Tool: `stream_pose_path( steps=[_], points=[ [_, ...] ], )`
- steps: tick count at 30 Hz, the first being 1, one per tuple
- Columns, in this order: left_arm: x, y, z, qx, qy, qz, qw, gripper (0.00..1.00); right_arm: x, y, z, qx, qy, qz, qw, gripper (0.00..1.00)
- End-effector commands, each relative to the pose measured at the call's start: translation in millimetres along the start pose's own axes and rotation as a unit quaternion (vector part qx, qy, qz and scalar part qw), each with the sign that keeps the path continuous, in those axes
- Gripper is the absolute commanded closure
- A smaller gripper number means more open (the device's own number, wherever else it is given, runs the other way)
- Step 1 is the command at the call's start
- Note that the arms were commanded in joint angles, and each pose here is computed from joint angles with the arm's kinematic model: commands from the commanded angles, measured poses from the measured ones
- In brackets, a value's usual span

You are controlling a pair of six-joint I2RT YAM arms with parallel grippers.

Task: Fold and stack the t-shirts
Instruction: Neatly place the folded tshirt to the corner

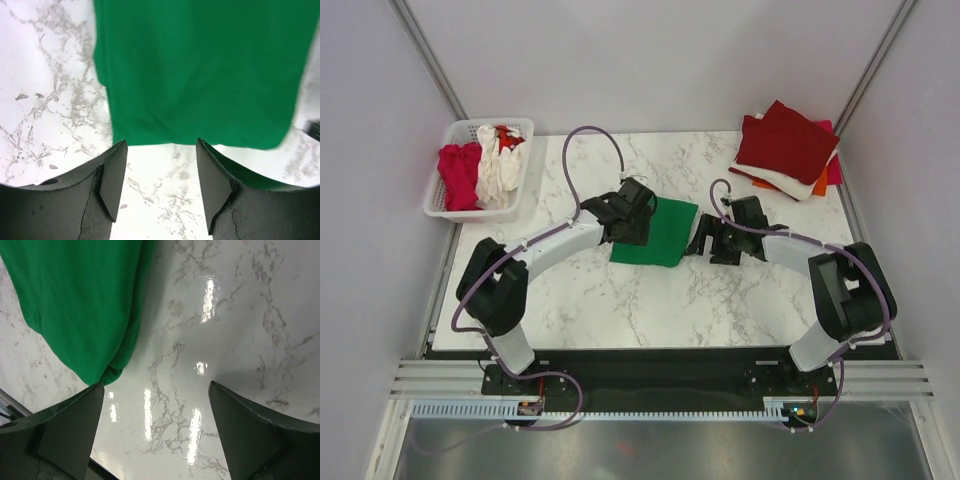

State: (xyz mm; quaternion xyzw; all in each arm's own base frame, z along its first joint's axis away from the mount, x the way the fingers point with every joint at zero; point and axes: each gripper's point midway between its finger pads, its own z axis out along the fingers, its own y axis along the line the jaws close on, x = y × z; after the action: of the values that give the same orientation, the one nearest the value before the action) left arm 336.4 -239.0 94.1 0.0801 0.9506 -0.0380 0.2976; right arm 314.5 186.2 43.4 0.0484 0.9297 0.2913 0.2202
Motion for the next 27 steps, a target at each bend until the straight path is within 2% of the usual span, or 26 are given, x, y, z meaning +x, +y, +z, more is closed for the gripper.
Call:
stream_pose_path(
  steps=[1,6,11,16,21,25,26,27],
  points=[
    [-14,-11,-20,-0.005,-0.042,0.044,0.998,0.35,-17,-2,10,0.005,-0.01,0.02,1.0,0.04],
    [2,-8,-28,0.009,-0.03,0.031,0.999,0.36,-22,-5,32,-0.008,-0.007,0.053,0.999,0.04],
    [2,-3,-38,0.014,-0.036,0.042,0.998,0.36,-14,9,55,-0.051,0.015,0.11,0.993,0.14],
    [0,5,-69,0.033,-0.052,0.033,0.998,0.35,11,23,61,-0.055,0.041,0.112,0.991,0.22],
    [2,22,-100,0.038,-0.067,0.022,0.997,0.34,40,29,61,-0.061,0.073,0.119,0.988,0.25],
    [11,33,-112,0.036,-0.07,0.018,0.997,0.33,47,24,58,-0.052,0.072,0.118,0.989,0.25],
    [17,36,-110,0.033,-0.065,0.019,0.997,0.33,49,24,58,-0.05,0.074,0.118,0.989,0.27],
    [19,38,-112,0.034,-0.068,0.018,0.997,0.33,49,24,60,-0.053,0.075,0.117,0.989,0.34]
  ],
)
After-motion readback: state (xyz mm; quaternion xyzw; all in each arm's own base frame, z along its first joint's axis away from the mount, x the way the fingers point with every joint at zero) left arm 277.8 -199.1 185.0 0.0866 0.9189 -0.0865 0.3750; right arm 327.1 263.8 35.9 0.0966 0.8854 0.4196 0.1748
